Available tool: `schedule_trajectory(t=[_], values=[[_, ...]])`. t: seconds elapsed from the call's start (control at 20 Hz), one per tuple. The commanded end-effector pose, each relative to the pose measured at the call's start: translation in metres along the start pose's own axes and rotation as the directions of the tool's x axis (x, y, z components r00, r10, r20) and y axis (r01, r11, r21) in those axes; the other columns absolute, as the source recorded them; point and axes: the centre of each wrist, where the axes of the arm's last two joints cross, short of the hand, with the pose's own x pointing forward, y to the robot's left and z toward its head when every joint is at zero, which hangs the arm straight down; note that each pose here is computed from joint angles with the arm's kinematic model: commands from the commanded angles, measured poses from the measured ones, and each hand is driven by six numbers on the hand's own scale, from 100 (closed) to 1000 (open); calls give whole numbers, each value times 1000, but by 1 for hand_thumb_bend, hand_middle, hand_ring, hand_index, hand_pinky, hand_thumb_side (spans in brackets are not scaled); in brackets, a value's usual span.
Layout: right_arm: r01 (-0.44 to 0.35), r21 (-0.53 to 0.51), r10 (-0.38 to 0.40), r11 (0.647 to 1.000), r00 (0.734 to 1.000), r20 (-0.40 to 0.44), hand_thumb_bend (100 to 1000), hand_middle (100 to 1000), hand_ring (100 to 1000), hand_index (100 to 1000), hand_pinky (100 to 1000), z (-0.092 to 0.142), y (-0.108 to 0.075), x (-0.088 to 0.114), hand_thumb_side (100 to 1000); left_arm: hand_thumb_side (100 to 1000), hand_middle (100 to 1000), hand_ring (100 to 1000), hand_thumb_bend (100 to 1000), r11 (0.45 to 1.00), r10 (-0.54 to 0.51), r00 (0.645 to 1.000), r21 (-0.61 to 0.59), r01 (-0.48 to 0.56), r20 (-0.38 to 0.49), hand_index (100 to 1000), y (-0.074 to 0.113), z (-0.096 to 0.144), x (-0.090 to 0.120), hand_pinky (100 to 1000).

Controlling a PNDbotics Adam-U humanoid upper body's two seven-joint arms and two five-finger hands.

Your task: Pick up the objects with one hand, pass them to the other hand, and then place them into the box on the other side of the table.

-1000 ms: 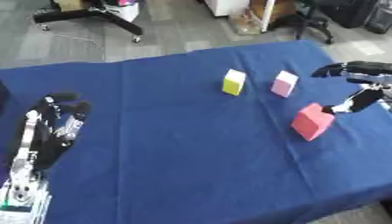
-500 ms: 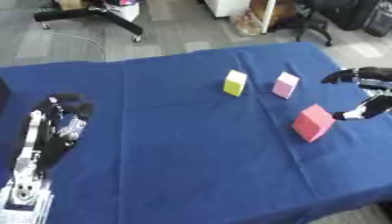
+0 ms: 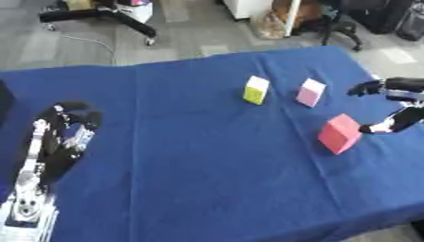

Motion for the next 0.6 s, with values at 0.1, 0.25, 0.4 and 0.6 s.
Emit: schedule_trajectory(t=[0.1, 0.25, 0.4, 0.6], values=[[-128, 171, 105, 977, 985, 138, 403, 926, 904, 994, 881, 3, -9, -3, 565, 613, 662, 590, 587, 1000, -12, 1000, -5, 12, 29, 677, 4, -3, 7, 865], [-132, 179, 106, 975, 984, 145, 398, 925, 903, 993, 880, -3, -7, -1, 561, 614, 662, 590, 585, 1000, -12, 999, -6, 12, 30, 676, 4, -4, 7, 864], [-135, 193, 106, 972, 983, 153, 390, 924, 903, 991, 880, -7, -4, 2, 559, 614, 661, 590, 585, 1000, -10, 999, -8, 10, 32, 676, 4, -4, 8, 865], [-135, 206, 104, 969, 982, 155, 389, 924, 903, 991, 879, -7, 0, 2, 558, 615, 666, 590, 583, 1000, -11, 999, -9, 11, 33, 676, 4, -4, 8, 865]])
